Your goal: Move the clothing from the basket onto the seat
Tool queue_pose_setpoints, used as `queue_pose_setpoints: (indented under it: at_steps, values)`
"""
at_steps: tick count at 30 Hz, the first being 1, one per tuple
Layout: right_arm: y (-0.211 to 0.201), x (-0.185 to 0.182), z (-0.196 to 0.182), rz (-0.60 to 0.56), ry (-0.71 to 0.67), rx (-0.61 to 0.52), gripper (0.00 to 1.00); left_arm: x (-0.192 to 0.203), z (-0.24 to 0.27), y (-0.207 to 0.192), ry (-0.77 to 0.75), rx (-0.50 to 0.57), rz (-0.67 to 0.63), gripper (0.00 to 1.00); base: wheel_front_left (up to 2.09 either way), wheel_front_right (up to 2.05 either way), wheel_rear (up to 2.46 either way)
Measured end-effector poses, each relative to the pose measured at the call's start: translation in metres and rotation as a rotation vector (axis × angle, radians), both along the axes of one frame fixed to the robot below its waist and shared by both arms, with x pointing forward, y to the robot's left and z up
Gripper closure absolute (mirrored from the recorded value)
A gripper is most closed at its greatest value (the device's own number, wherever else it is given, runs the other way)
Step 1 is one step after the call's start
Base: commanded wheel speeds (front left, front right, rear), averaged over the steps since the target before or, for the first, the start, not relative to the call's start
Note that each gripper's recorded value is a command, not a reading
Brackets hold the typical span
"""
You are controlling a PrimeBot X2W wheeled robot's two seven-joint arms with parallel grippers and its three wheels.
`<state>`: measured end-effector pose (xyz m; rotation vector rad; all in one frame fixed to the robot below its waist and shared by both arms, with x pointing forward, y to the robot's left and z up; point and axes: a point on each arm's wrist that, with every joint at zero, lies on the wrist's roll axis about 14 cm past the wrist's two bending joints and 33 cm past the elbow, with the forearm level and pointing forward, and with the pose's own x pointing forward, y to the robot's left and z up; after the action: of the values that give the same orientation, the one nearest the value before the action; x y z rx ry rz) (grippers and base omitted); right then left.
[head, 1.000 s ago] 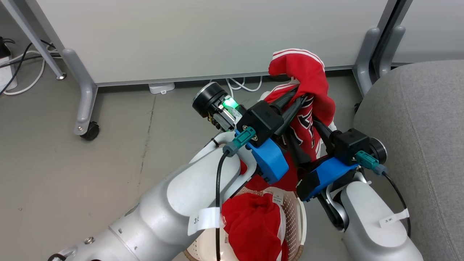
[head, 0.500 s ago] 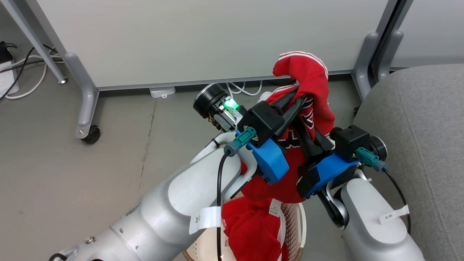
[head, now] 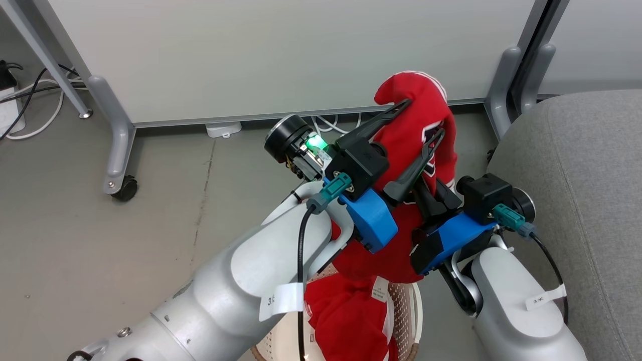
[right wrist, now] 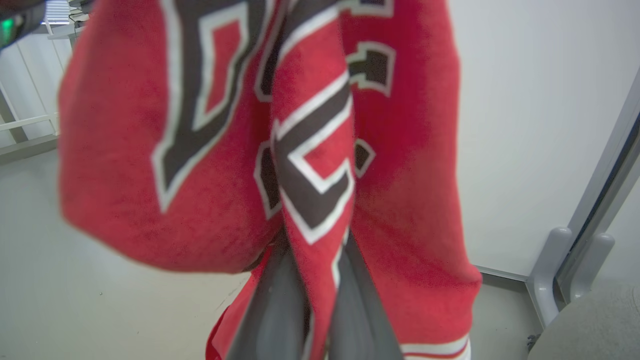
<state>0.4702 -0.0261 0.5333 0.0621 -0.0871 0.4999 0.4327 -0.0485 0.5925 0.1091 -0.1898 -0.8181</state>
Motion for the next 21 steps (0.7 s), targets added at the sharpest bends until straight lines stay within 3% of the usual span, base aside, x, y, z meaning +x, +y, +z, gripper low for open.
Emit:
queue_pose_setpoints:
  at_steps: [21]
  values:
    - [-0.02, -0.002, 0.003, -0.054, -0.005, 0.022, 1.0, -0.002, -0.006, -0.011, 0.011, 0.004, -0.027, 0.0, 0.0, 0.0, 0.0]
